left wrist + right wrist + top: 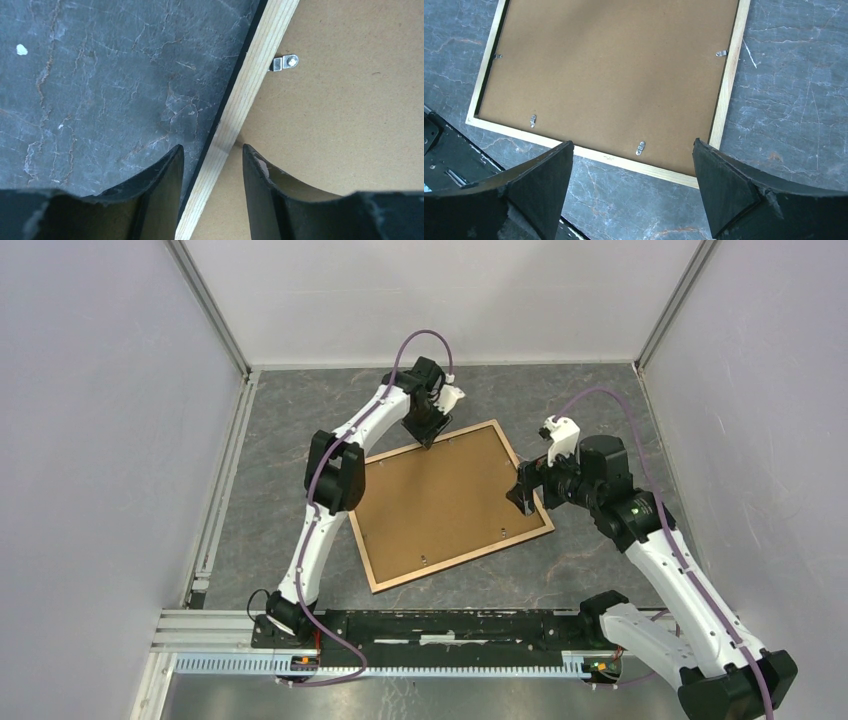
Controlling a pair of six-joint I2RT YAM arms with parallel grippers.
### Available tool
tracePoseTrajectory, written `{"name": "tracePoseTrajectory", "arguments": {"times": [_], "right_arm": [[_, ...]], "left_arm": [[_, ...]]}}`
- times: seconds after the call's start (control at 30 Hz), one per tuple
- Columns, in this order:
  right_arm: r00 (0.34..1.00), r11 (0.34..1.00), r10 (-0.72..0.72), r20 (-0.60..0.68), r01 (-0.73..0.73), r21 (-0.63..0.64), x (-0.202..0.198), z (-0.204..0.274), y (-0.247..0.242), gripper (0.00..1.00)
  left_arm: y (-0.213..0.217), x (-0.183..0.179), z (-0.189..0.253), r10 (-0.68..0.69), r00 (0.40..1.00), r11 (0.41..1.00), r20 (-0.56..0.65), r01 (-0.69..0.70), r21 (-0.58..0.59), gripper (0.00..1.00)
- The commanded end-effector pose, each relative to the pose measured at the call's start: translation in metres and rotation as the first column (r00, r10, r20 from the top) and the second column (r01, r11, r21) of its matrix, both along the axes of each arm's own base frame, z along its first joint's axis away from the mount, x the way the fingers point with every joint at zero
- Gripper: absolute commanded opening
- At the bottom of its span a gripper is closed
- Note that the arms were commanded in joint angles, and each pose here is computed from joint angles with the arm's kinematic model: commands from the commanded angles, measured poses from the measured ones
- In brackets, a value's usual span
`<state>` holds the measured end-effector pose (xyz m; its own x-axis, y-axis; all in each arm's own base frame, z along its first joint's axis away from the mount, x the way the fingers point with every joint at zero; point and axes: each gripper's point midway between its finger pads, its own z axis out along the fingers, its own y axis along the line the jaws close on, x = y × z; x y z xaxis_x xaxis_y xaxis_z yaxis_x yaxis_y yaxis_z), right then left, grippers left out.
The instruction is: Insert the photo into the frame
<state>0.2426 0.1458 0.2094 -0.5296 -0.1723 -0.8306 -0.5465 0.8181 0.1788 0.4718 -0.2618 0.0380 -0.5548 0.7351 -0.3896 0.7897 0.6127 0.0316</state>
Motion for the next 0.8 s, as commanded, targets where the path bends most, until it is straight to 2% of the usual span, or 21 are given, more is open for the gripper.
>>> {"name": "tracePoseTrajectory", "arguments": {"times": [0.0, 0.1, 0.17, 0.23, 0.37, 0.5, 0.53, 0.6, 0.77], "right_arm": [[0.992, 0.992, -0.121, 0.04, 0.12, 0.03, 0.012, 0.013, -0.01, 0.93], [0.962, 0.963, -0.268, 0.058, 0.264, 0.056, 0.019, 0.014, -0.027, 0.98], [0.964, 0.962, -0.258, 0.066, 0.249, 0.111, 0.015, 0.013, -0.022, 0.98], [0.951, 0.946, -0.304, 0.049, 0.295, 0.136, 0.016, 0.007, -0.028, 0.98], [0.913, 0.912, -0.409, 0.003, 0.408, 0.036, 0.024, -0.008, -0.049, 0.98], [0.909, 0.909, -0.417, 0.0, 0.417, 0.023, 0.032, -0.004, -0.049, 0.98], [0.896, 0.895, -0.445, -0.001, 0.445, 0.028, 0.035, -0.004, -0.052, 0.98], [0.877, 0.877, -0.479, -0.018, 0.48, 0.036, 0.04, -0.006, -0.053, 0.98], [0.84, 0.846, -0.528, -0.126, 0.533, 0.003, 0.051, -0.03, -0.049, 0.98]], "left_arm": [[0.001, 0.001, -0.007, -0.023, 1.0, 0.999, 0.003, 0.023, 0.032, 0.49], [0.007, 0.003, -0.013, 0.019, 1.0, 0.998, 0.01, -0.02, 0.066, 0.42], [0.013, 0.002, -0.02, 0.049, 0.999, 0.994, 0.002, -0.049, 0.097, 0.39], [0.02, -0.003, -0.026, 0.08, 0.997, 0.989, -0.019, -0.077, 0.124, 0.34], [0.042, -0.019, -0.035, 0.14, 0.988, 0.975, -0.059, -0.128, 0.18, 0.27], [0.069, -0.029, -0.038, 0.275, 0.96, 0.941, -0.048, -0.258, 0.22, 0.06], [0.073, -0.031, -0.035, 0.338, 0.94, 0.922, -0.045, -0.322, 0.215, 0.03], [0.077, -0.041, -0.032, 0.437, 0.897, 0.889, -0.067, -0.419, 0.183, 0.02], [0.091, -0.091, -0.042, 0.658, 0.739, 0.752, -0.141, -0.638, 0.168, 0.02]]}}
